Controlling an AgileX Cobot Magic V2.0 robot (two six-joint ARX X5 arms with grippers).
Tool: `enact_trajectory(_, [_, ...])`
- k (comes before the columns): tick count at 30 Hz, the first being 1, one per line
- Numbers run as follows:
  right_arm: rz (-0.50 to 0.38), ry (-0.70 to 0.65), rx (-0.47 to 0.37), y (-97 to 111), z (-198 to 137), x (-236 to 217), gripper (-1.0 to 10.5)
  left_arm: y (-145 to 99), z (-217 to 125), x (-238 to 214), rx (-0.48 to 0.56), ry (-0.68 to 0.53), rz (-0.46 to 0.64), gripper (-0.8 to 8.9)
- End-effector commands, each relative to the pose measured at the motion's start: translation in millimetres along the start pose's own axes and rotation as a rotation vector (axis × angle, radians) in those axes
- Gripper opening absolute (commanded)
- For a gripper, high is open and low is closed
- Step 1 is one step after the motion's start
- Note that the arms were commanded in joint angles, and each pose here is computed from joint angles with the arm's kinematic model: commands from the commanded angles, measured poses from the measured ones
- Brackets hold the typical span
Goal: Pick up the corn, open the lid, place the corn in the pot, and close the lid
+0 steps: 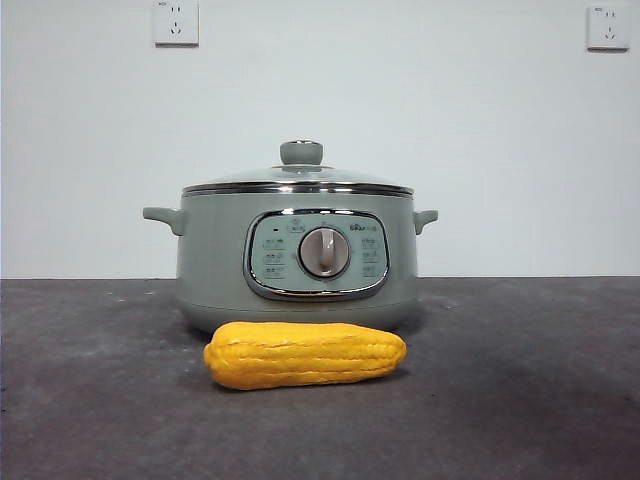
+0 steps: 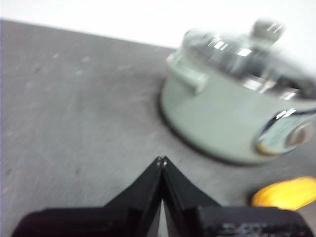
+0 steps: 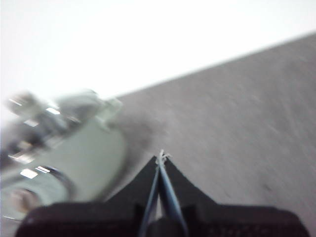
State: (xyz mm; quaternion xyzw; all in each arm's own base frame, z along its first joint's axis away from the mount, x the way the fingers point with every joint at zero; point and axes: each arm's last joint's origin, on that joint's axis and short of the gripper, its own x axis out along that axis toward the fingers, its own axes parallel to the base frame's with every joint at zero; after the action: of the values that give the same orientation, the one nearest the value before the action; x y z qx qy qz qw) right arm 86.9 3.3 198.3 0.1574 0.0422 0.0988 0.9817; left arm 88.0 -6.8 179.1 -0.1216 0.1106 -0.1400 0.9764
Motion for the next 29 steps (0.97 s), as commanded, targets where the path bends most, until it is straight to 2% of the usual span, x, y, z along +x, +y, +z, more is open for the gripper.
enact_trajectory(1, [0.058, -0.002, 0.025, 9.8, 20.9, -5.2, -0.1, -5.5, 14.0, -5.2, -0.022, -0.014, -0.035, -0.06])
enact_trajectory(6, [0.137, 0.083, 0.021, 24.7, 53.9, -10.3, -0.1, -17.9, 41.7, -17.4, -0.028, 0.026, -0.098, -0.06])
enact_trajectory(11, [0.231, 0.213, -0.08, 39.6, 88.8, -11.5, -0.1, -31.3, 74.3, -29.5, -0.001, 0.078, -0.163, -0.06])
enact_trajectory(18, [0.248, 0.432, -0.193, 51.0, 124.4, -8.7, -0.1, -45.9, 113.5, -40.3, 0.052, 0.192, -0.236, -0.06])
enact_trajectory(23, [0.29, 0.586, -0.199, 56.7, 140.3, -7.0, -0.1, -53.9, 136.3, -45.5, 0.098, 0.294, -0.258, -0.06])
enact_trajectory(29, [0.357, 0.654, -0.186, 64.4, 153.7, -6.8, -0.1, -61.1, 155.3, -46.1, 0.137, 0.346, -0.299, -0.06])
